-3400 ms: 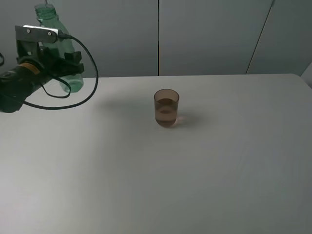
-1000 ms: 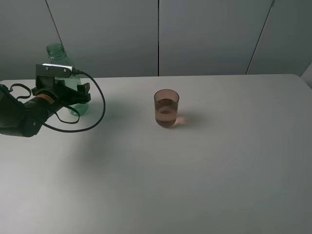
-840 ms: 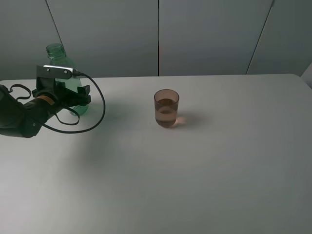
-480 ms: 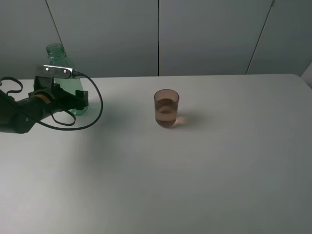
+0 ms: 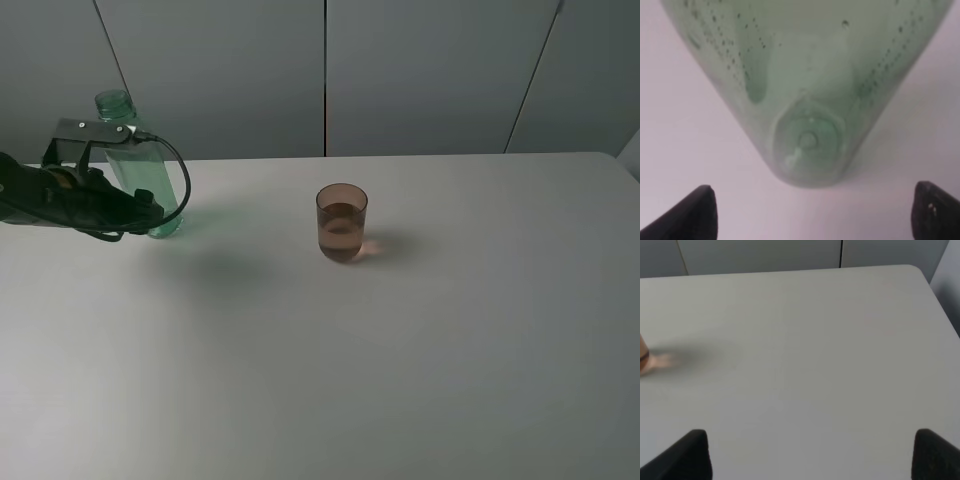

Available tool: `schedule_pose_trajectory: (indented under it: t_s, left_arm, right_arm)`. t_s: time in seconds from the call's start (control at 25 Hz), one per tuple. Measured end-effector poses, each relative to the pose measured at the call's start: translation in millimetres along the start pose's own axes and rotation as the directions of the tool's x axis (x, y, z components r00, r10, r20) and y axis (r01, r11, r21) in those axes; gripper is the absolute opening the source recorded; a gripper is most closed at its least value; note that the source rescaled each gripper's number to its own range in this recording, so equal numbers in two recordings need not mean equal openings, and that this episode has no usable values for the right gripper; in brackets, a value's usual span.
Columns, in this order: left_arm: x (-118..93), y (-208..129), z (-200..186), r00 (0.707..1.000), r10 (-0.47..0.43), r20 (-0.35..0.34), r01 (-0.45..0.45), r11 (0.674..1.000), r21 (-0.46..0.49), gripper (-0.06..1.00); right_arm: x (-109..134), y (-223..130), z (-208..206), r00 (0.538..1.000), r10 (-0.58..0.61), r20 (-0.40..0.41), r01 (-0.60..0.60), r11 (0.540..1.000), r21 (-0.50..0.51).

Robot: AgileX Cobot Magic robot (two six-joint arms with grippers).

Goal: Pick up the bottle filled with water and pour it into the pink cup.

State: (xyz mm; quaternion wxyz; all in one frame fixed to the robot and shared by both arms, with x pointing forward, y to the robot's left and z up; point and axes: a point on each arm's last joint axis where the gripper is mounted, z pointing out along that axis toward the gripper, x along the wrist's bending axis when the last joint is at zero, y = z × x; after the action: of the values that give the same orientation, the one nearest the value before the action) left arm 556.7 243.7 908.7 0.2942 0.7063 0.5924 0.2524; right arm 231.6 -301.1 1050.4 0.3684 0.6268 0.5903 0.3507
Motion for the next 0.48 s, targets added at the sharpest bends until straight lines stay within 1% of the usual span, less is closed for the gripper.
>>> schedule_pose_trajectory:
  t_s: [0.12, 0.32, 0.48]
  left_arm:
    - [0.8, 9.0, -26.6, 1.000, 0.001, 0.010, -0.002, 0.997, 0.071, 1.00]
    - [4.6, 35.2, -80.5, 1.000, -0.006, 0.018, 0.004, 0.996, 0.092, 1.00]
    - [12.8, 36.1, -117.3, 0.999, -0.041, 0.008, 0.040, 0.990, 0.137, 1.00]
  right_arm:
    - [0.0, 0.0, 0.0, 1.000, 0.000, 0.000, 0.000, 1.000, 0.000]
    - [0.0, 0.0, 0.0, 1.000, 0.000, 0.000, 0.000, 1.000, 0.000]
    - [0.0, 0.0, 0.0, 1.000, 0.000, 0.000, 0.000, 1.000, 0.000]
